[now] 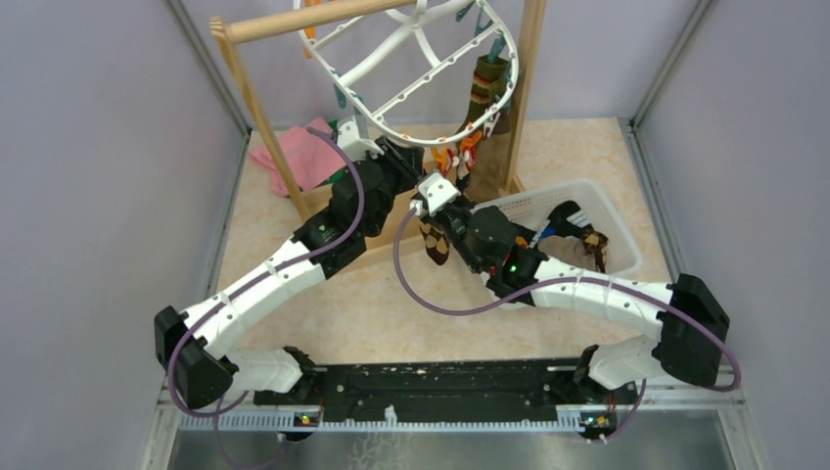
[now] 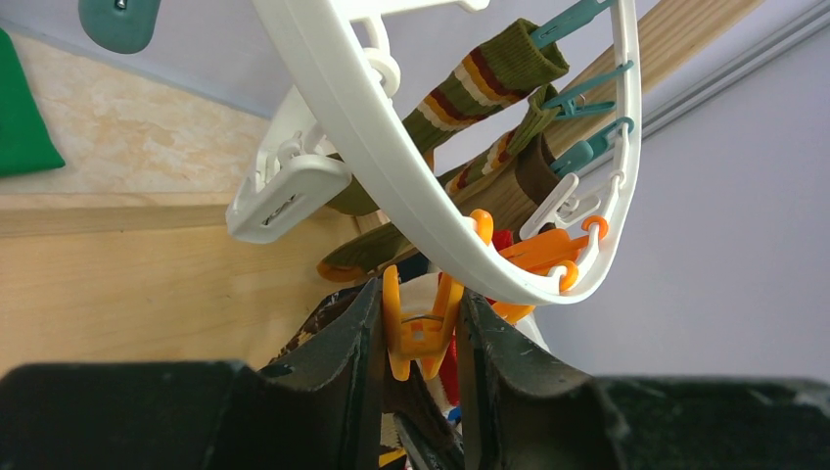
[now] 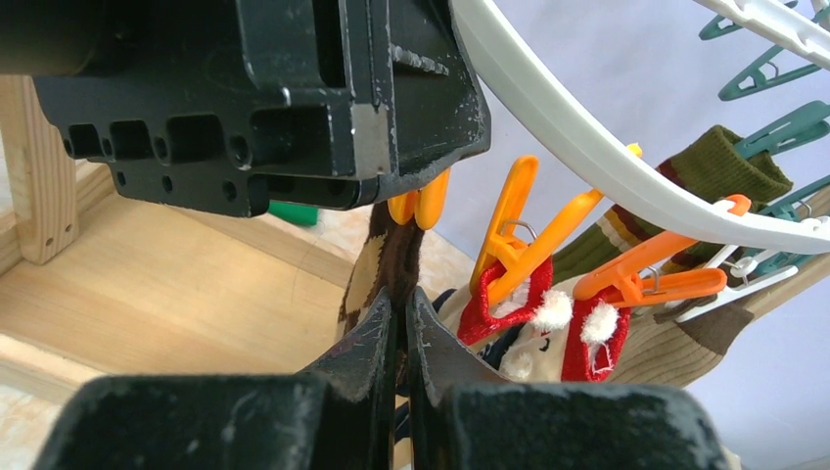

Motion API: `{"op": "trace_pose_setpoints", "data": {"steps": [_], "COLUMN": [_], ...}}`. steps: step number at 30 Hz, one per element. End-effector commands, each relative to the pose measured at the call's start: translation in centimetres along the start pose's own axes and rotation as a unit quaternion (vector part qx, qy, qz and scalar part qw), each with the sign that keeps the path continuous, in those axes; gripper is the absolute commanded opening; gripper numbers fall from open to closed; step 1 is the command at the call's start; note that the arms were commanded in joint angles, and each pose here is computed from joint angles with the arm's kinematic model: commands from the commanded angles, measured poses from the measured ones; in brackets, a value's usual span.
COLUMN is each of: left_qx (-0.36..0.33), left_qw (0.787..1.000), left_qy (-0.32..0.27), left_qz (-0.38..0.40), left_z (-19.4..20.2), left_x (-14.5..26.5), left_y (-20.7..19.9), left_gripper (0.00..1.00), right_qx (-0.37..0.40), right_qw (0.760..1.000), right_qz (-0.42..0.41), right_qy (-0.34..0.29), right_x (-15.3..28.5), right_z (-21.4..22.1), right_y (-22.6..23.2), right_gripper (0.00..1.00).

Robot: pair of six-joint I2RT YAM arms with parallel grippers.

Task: Clip the socks to the hanger
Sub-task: Clamp the sock onto the hanger.

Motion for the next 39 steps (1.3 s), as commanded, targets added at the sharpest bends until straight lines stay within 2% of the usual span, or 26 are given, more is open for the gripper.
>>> {"op": "trace_pose_setpoints", "data": {"steps": [1, 18, 32, 39], "left_qx": [0.016, 0.018, 0.021, 0.025], "left_qw": [1.000, 1.000, 1.000, 1.000], "left_qy": [-0.010, -0.006, -0.008, -0.002], "left_qz": [-0.004, -0.004, -0.001, 0.002], "left_z": [-0.6, -0.2, -0.6, -0.3], "left_x": [-0.3, -0.3, 0.1, 0.1], "left_y": [-0.4, -0.3, -0.4, -0.4], "left_gripper": [0.00, 0.00, 0.00, 0.00], "right_qx": [-0.040, -0.032, 0.063, 0.104], "right_qw": [0.997, 0.996, 0.997, 0.993], "right_qz": [0.009, 0.018, -0.027, -0.030], "right_qy": [-0.059, -0.084, -0.034, -0.044], "right_x": [-0.1, 0.3, 1.5, 1.6], "right_z": [-3.9, -4.8, -2.4, -2.3], "right_y": [-1.0, -1.5, -0.9, -1.0], "right_gripper": [0.00, 0.00, 0.00, 0.00]}}
Point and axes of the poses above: each gripper's point midway between its finger pads, its own x axis back along the fingers, its own y axis along the line the jaws close on, z = x × y, the point moved 3 cm from there along x, back along the fingers, and after that the axes turned 3 degrees about x, right-handed, at the moved point
